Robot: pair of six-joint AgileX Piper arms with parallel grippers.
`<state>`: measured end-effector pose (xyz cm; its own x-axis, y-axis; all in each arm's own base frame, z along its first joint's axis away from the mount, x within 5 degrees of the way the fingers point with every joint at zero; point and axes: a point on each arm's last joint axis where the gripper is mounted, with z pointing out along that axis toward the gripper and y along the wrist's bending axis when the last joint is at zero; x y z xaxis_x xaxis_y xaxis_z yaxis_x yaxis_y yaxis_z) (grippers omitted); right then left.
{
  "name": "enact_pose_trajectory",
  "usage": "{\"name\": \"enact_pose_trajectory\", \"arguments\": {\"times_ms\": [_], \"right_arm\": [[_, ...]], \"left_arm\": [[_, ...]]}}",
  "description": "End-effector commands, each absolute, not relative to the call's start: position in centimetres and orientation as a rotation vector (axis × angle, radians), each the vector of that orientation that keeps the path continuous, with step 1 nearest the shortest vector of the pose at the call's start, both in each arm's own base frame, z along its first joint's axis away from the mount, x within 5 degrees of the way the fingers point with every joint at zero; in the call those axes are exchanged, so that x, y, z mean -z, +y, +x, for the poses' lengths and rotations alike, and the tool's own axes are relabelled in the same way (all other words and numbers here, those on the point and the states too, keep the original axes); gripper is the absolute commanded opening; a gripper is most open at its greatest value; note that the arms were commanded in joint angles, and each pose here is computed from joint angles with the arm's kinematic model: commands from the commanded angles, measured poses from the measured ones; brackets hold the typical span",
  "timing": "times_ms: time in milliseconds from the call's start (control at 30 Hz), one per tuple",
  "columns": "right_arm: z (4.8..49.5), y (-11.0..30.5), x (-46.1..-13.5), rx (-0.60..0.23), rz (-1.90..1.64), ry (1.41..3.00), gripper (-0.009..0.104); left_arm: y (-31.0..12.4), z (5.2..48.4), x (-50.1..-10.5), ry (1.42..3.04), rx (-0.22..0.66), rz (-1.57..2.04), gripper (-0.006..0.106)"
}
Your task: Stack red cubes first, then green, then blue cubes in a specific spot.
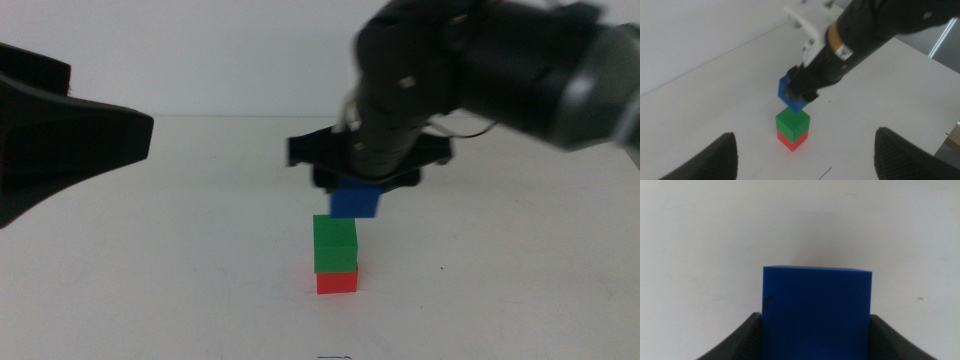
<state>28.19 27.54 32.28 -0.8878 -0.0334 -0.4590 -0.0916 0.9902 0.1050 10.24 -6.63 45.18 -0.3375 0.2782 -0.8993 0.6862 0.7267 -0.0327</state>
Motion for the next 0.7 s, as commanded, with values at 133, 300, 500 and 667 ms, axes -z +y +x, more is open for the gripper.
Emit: {"name": "enact_pose_trajectory", "arguments": {"times_ms": [133,300,500,667], "right_arm": [[28.7,29.3,-33.8,-0.218,-0.093,2.612,-0.001],[28.8,29.4,-33.1,-0.165,-0.098,2.648,-0.001],[28.9,29.5,-33.0,-0.18,-0.061,2.656,-0.001],[28.9,29.5,-33.0,-0.185,-0.052,2.655,-0.001]], "left_arm": [[-6.8,10.1,-46.4,1.846,0.542,0.702,0.094],[-6.8,10.1,-46.4,1.846,0.542,0.702,0.094],[-6.8,10.1,-46.4,1.846,0.542,0.702,0.094],[-6.8,10.1,-46.4,1.846,0.542,0.702,0.094]]}}
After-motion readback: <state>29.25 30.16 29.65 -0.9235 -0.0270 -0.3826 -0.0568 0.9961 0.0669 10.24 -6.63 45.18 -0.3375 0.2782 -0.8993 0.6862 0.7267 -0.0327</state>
